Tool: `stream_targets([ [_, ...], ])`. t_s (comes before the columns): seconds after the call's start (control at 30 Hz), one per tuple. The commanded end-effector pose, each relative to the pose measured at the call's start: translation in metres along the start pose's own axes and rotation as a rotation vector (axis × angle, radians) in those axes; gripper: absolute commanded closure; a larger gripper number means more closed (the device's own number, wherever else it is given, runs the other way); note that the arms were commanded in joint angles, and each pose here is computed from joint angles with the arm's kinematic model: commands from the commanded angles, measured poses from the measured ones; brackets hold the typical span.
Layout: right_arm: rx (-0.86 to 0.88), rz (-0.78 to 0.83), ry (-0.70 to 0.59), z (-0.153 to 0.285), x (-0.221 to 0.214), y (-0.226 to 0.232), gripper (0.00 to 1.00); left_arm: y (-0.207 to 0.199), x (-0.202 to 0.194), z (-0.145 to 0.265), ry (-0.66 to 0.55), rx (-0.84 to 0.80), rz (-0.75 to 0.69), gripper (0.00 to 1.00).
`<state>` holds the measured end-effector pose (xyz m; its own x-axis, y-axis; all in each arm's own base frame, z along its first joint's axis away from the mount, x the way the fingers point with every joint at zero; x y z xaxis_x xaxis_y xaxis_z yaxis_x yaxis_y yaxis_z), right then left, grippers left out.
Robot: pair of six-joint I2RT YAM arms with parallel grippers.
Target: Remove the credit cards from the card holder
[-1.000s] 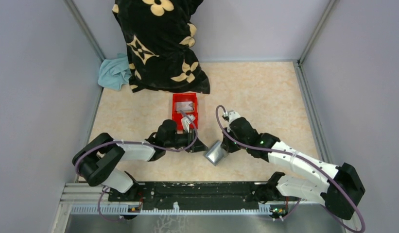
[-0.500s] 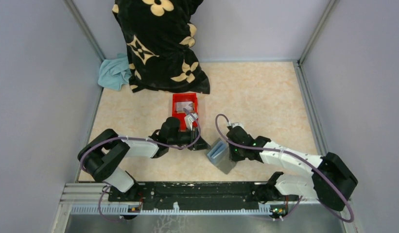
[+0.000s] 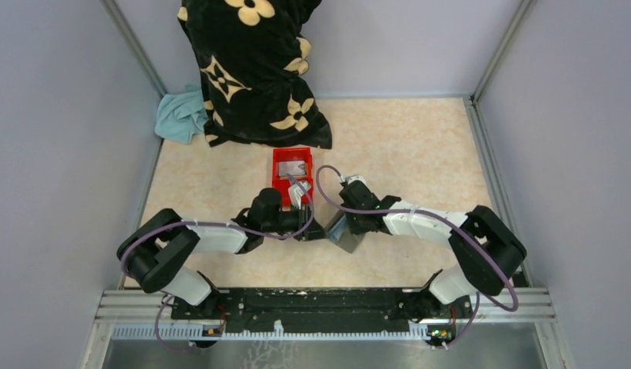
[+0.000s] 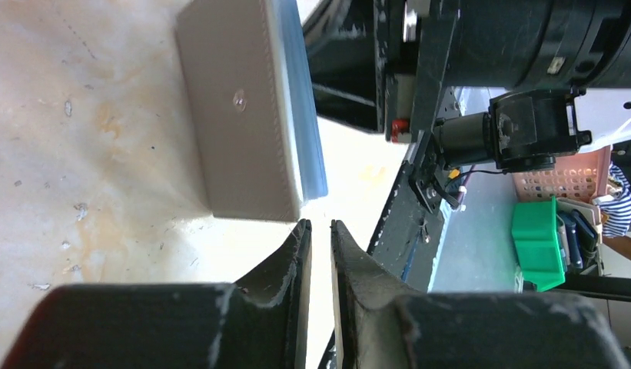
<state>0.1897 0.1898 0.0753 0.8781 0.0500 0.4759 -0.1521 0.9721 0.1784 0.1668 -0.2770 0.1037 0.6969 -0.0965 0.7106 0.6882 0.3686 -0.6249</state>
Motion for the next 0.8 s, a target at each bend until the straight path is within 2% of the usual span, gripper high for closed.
stream_targets([
  [0.0,-0.043,0.05,-0.084,-0.015,0.033,-0.003,1.0,-0.001,0.001,0.004,-0.013,0.01,-0.023,0.79],
  [0.27,-0.053,0.077,-0.1,-0.022,0.043,-0.011,1.0,-0.001,0.005,0.007,-0.021,0.04,-0.037,0.79],
  [0.53,-0.06,0.049,-0.153,-0.003,0.061,-0.02,1.0,-0.002,0.018,-0.002,-0.026,0.032,-0.051,0.79],
  [0.57,-0.048,0.042,-0.155,-0.001,0.062,-0.018,0.94,-0.003,0.019,-0.003,-0.025,0.027,-0.05,0.79],
  [0.63,-0.023,0.021,-0.154,0.003,0.063,-0.015,0.63,-0.003,0.02,-0.004,-0.027,0.021,-0.052,0.79],
  [0.67,-0.007,0.011,-0.156,0.006,0.063,-0.013,0.53,-0.003,0.02,-0.003,-0.026,0.021,-0.051,0.79],
  [0.77,0.027,-0.011,-0.169,0.013,0.065,-0.009,0.44,-0.003,0.017,-0.002,-0.021,0.024,-0.054,0.79],
])
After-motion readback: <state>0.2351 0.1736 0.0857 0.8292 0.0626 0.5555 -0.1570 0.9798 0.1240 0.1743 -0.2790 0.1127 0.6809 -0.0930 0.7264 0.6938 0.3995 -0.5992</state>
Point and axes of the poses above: each gripper's point midway between its finger pads, its own z axis back along the fingers, its own y axis along the line the jaws close on, x = y × z, the point moved 6 cm from there along z, back along the fingers, and after that the axes turned 11 degrees about -z, right-handed, at the moved point
